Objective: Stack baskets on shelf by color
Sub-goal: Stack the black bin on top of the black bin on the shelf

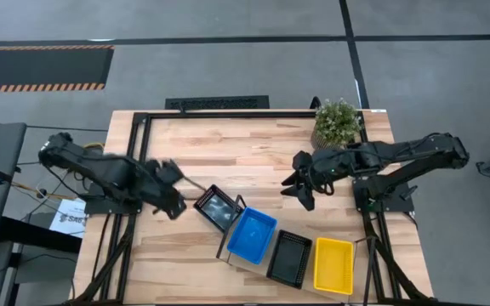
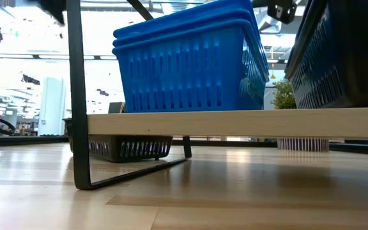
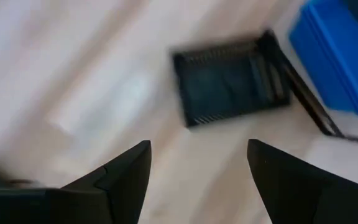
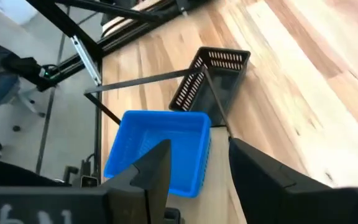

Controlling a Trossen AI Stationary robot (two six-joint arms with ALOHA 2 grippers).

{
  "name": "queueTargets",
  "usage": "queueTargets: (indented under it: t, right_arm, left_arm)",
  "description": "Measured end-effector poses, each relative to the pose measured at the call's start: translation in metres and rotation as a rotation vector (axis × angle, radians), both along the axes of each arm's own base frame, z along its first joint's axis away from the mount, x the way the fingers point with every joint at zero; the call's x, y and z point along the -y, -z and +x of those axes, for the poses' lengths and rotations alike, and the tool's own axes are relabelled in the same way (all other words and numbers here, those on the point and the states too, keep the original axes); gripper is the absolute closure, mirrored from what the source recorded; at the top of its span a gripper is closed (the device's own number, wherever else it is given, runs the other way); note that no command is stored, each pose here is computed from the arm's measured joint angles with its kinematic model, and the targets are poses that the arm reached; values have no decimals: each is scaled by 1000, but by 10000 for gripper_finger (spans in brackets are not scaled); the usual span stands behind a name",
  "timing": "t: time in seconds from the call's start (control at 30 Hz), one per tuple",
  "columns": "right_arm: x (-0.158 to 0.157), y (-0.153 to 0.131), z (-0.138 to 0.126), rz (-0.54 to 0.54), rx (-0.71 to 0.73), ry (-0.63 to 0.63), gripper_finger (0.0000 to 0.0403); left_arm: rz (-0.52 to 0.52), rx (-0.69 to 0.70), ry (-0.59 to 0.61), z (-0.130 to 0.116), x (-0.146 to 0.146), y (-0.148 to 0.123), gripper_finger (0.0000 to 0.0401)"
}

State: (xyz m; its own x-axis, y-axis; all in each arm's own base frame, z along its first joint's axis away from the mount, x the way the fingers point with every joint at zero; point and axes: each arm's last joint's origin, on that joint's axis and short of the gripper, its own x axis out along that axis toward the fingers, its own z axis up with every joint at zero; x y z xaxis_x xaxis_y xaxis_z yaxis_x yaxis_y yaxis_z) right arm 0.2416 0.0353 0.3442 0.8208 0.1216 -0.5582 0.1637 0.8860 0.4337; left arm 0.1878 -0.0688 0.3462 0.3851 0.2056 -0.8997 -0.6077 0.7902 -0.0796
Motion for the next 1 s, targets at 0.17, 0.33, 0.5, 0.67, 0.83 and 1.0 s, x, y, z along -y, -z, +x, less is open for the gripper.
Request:
queueTargets:
  t: [0.17, 0.33, 0.5, 0.67, 0.83, 1.0]
  right_arm:
    - [1, 4, 4, -5, -18, 3, 220]
    - [-1, 7, 7, -5, -35, 0, 220]
    - [-3, 9, 10, -4, -39, -4, 226]
    - [-3, 11, 12, -4, -41, -3, 230]
    - [1, 10, 12, -3, -34, 13, 230]
    - [7, 10, 13, -10, -31, 32, 234]
  left_arm:
    - [-225, 89, 5, 4, 7, 61, 160]
    - [-427, 110, -25, 7, 12, 115, 189]
    - [-519, 98, -85, 7, 13, 158, 238]
    - [-531, 133, -124, 11, 8, 183, 300]
    - [-487, 140, -217, 22, -9, 205, 356]
    - [-488, 234, -233, 47, -33, 218, 390]
